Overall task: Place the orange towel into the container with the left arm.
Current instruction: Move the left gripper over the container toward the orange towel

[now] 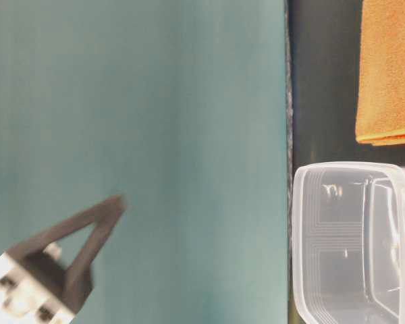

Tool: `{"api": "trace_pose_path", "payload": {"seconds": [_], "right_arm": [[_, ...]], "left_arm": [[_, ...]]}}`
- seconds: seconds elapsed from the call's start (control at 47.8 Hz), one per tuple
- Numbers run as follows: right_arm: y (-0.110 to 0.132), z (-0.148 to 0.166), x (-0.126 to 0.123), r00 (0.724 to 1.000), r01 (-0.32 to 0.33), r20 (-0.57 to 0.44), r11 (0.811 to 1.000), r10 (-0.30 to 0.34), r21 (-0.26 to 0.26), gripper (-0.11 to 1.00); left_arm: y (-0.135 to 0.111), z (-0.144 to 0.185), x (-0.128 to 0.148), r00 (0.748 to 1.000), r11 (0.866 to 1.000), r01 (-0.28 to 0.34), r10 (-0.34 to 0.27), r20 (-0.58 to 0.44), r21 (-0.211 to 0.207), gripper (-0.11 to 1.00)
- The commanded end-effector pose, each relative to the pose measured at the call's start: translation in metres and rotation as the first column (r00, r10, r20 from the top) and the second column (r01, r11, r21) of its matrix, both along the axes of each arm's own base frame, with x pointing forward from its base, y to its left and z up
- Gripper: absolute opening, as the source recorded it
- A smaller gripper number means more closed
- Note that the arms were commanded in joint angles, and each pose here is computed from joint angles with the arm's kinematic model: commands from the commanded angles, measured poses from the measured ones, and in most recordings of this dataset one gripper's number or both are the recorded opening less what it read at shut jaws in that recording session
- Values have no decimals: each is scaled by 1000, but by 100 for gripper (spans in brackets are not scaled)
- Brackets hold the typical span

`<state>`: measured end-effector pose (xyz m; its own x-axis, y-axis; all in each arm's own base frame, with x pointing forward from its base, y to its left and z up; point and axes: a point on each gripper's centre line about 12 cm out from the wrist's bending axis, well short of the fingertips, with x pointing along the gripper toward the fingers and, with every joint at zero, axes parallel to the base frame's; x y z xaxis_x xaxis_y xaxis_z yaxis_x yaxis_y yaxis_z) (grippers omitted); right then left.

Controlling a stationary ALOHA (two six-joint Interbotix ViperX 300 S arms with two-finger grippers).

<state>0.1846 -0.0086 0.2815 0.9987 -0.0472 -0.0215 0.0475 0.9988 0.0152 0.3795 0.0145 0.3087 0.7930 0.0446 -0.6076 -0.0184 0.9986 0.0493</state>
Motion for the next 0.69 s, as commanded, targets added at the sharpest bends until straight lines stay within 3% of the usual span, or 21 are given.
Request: {"api": "trace_pose_path", "payload": {"seconds": [0.0, 0.105, 0.188, 0.419, 0.503, 0.67], "right_arm": [[0, 2, 0, 1000, 2, 8, 1000, -2, 4, 38], [0, 1, -1, 1000, 2, 5, 1000, -2, 6, 66], [0, 0, -1, 1000, 2, -7, 1000, -2, 5, 77], [0, -1, -3, 1000, 2, -24, 1000, -1, 6, 76], [0, -1, -5, 1000, 2, -27, 1000, -1, 7, 76], [0, 3, -13, 1000, 1, -21, 1000, -1, 6, 76]], "left_arm": [[7, 7, 24, 999, 1000, -6, 6, -39, 15, 1], [10, -6, 50, 994, 999, 11, -7, -107, 37, 3], [14, -16, 70, 989, 999, 20, -13, -148, 48, 18], [12, -60, 113, 948, 998, 38, -23, -316, 43, 83], [12, -81, 125, 936, 999, 38, -22, -352, 37, 91], [13, -118, 139, 921, 999, 41, -24, -389, 33, 89]]}}
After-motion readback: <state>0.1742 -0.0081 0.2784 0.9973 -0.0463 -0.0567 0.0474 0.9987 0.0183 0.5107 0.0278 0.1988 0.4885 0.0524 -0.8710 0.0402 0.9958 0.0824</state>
